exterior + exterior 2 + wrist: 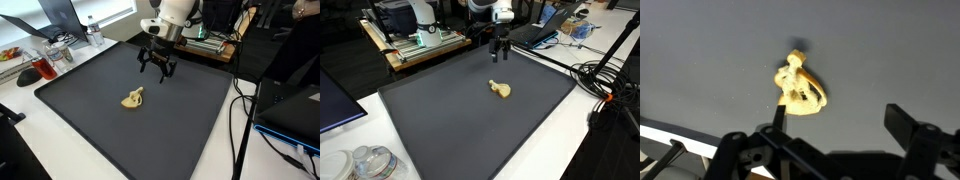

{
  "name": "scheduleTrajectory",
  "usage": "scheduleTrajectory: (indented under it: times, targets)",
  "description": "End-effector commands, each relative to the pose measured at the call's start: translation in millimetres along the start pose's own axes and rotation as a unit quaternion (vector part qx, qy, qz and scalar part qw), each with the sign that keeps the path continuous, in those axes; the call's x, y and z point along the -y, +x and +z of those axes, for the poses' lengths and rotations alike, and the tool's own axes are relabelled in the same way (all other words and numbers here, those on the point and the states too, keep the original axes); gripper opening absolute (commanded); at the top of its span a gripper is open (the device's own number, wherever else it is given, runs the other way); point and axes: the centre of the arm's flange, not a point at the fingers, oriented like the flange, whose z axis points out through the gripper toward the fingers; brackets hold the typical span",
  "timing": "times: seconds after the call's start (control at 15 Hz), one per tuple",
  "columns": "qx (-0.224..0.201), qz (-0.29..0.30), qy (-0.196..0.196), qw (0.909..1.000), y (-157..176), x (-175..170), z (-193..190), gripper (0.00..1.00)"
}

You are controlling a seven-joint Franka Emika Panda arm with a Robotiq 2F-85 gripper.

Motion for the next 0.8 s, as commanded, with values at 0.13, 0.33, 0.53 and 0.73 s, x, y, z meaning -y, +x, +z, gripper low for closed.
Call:
scheduleTrajectory:
  times: [0.13,0.33,0.53,0.73]
  targets:
    - [-0.050,0.031,0.083,0.9949,-39,-45,-17,1.00]
    - [-0.068,0.055,0.132,0.9873,-51,-64,-15,1.00]
    - [-0.085,0.075,0.171,0.9787,-65,-81,-13,1.00]
    - [-0.084,0.102,0.203,0.9702,-78,-97,-11,1.00]
